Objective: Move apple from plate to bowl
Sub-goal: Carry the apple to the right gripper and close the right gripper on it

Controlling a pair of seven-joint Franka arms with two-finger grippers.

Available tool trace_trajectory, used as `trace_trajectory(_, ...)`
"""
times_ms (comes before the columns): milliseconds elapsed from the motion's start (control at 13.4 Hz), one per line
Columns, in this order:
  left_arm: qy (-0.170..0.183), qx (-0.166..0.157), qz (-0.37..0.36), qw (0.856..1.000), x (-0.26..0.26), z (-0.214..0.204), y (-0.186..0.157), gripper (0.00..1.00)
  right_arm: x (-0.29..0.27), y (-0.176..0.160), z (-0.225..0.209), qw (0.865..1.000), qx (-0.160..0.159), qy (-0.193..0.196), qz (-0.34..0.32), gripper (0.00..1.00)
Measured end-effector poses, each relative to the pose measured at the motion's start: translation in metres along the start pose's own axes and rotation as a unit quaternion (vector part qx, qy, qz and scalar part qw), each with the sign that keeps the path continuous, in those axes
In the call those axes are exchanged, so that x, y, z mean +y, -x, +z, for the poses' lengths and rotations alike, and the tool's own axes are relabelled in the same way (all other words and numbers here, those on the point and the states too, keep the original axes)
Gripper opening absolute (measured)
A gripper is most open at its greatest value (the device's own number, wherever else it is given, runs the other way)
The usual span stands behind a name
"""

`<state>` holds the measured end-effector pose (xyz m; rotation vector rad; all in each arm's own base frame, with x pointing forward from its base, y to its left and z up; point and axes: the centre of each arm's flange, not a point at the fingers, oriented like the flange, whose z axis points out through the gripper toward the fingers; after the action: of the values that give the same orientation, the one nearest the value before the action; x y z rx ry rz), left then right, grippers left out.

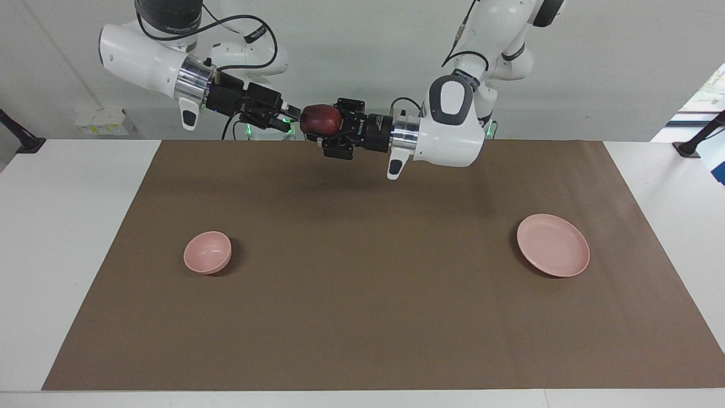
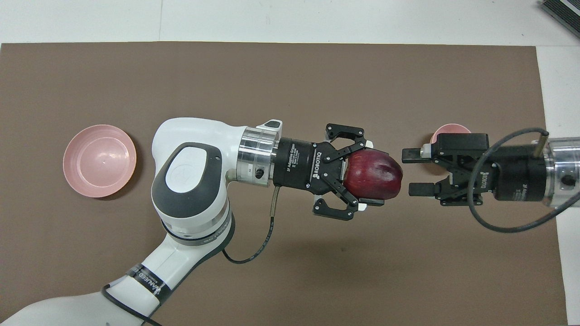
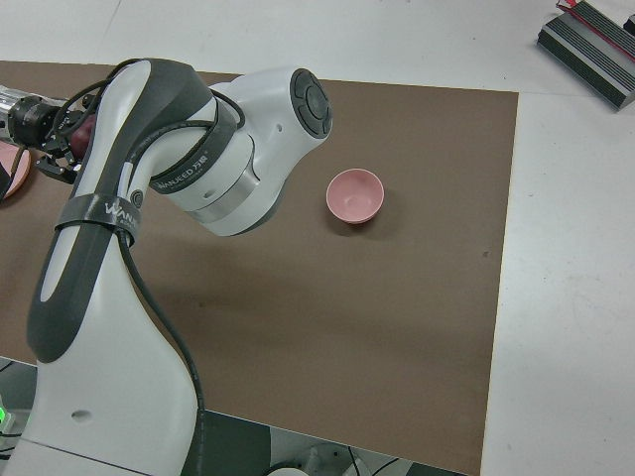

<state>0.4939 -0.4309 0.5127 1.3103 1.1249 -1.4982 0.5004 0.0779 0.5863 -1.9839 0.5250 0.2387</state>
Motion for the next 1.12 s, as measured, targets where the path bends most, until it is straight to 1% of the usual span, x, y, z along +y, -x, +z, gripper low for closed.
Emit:
trace_trajectory(224, 0.001, -0.012, -0.018, 1.000, -0.009, 0.016, -0.002, 0.76, -0.001, 0.001, 0.002, 1.000, -0.002, 0.000, -0.001, 1.00)
trace_trajectory(596, 0.038, -0.014, -0.033, 0.999, -0.012, 0.030, -0.004, 0.76, -0.006, 0.009, 0.019, 1.000, -0.017, 0.009, 0.001, 1.00)
trace_trajectory(969, 0.038, -0.014, -0.035, 0.999, -0.014, 0.035, -0.004, 0.76, -0.006, 0.010, 0.023, 1.000, -0.019, 0.014, -0.001, 1.00)
trace_trajectory(1043, 0.037, -0.014, -0.035, 0.999, -0.015, 0.036, -0.004, 0.76, -0.006, 0.011, 0.025, 1.000, -0.020, 0.017, -0.002, 1.00)
trace_trajectory(1118, 0.037, -0.014, -0.035, 0.999, -0.015, 0.036, -0.004, 0.76, -0.006, 0.012, 0.026, 1.000, -0.020, 0.019, -0.003, 0.97)
